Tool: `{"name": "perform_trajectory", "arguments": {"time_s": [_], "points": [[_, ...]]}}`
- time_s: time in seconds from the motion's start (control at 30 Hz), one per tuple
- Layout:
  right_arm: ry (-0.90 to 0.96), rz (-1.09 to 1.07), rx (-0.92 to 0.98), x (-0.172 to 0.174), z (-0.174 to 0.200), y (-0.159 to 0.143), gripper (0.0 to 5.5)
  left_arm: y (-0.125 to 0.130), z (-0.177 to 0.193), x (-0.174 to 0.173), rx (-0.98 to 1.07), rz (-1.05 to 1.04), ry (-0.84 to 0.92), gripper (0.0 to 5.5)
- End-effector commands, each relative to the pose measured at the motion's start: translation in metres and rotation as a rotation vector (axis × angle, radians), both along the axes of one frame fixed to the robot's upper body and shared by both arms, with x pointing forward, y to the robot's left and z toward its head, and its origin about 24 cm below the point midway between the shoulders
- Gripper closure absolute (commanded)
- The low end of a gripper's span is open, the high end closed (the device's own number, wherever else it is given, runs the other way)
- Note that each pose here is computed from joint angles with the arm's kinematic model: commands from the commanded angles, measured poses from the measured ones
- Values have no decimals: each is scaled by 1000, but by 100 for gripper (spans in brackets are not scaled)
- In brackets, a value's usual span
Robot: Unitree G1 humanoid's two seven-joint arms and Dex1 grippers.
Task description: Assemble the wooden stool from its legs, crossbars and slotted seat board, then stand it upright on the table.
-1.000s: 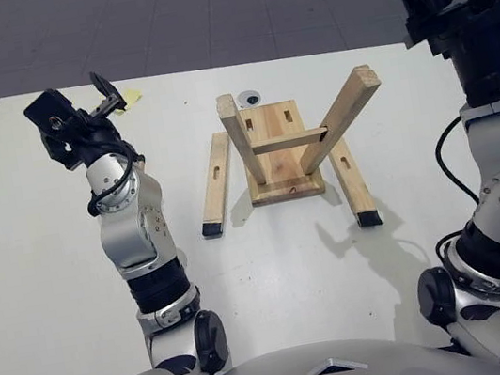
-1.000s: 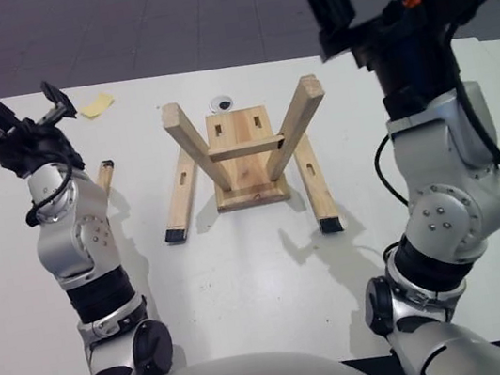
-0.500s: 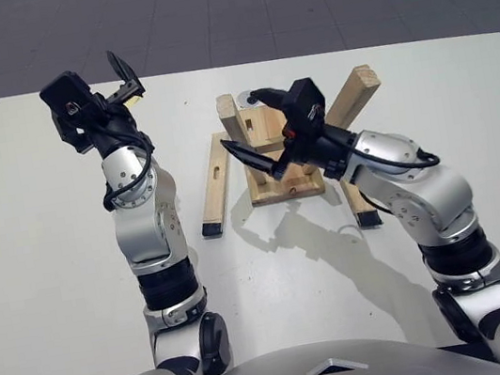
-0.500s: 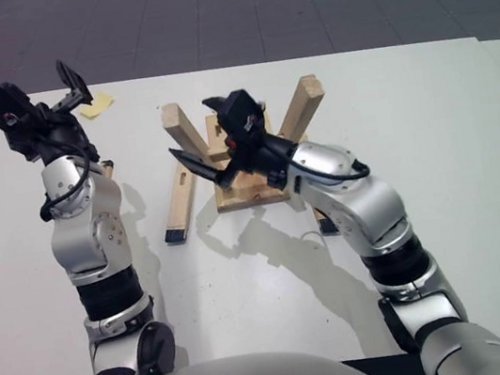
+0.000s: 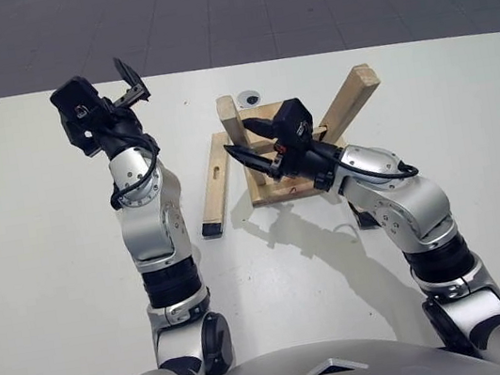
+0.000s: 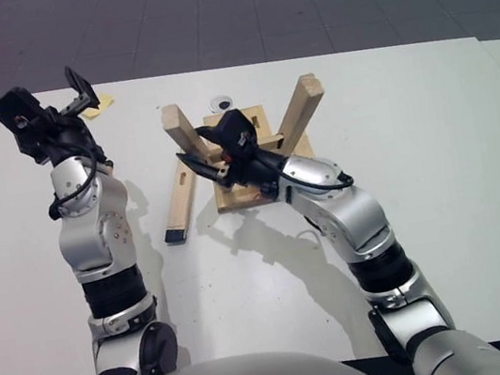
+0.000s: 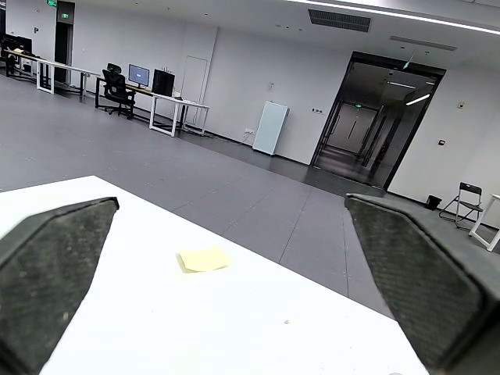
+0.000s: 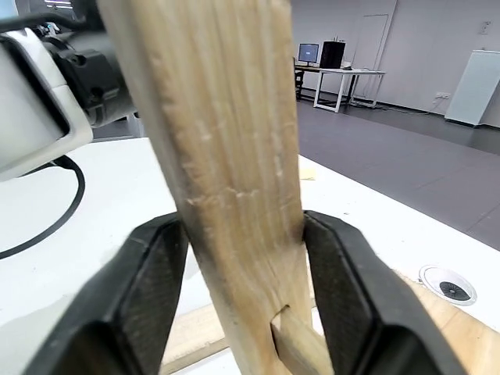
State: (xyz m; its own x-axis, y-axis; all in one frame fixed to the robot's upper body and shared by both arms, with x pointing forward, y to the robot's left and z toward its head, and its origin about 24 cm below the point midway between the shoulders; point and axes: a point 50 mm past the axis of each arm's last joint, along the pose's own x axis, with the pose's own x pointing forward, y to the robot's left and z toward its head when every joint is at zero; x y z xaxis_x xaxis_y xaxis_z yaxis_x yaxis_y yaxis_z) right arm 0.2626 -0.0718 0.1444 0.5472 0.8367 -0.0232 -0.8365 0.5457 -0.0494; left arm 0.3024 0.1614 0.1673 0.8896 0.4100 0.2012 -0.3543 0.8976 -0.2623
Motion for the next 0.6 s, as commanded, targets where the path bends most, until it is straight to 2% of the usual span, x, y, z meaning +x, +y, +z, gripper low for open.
{"name": "perform_trajectory", "arguments": {"time_s": [0.03, 0.3, 0.5, 0.53, 0.6], "points": [[-12, 90, -57, 1, 1, -21, 331, -2, -5, 2, 2, -3, 28, 10], [-34, 246, -232, 20, 12, -80, 344, -10, -6, 9, 29, -66, 58, 10], [-66, 291, -245, 18, 19, -95, 346, -27, -7, 10, 78, -179, 85, 10], [-83, 284, -227, 16, 22, -95, 310, -29, -5, 9, 90, -197, 76, 10], [-126, 258, -166, 14, 32, -94, 282, -31, -2, 9, 94, -217, 61, 10]]}}
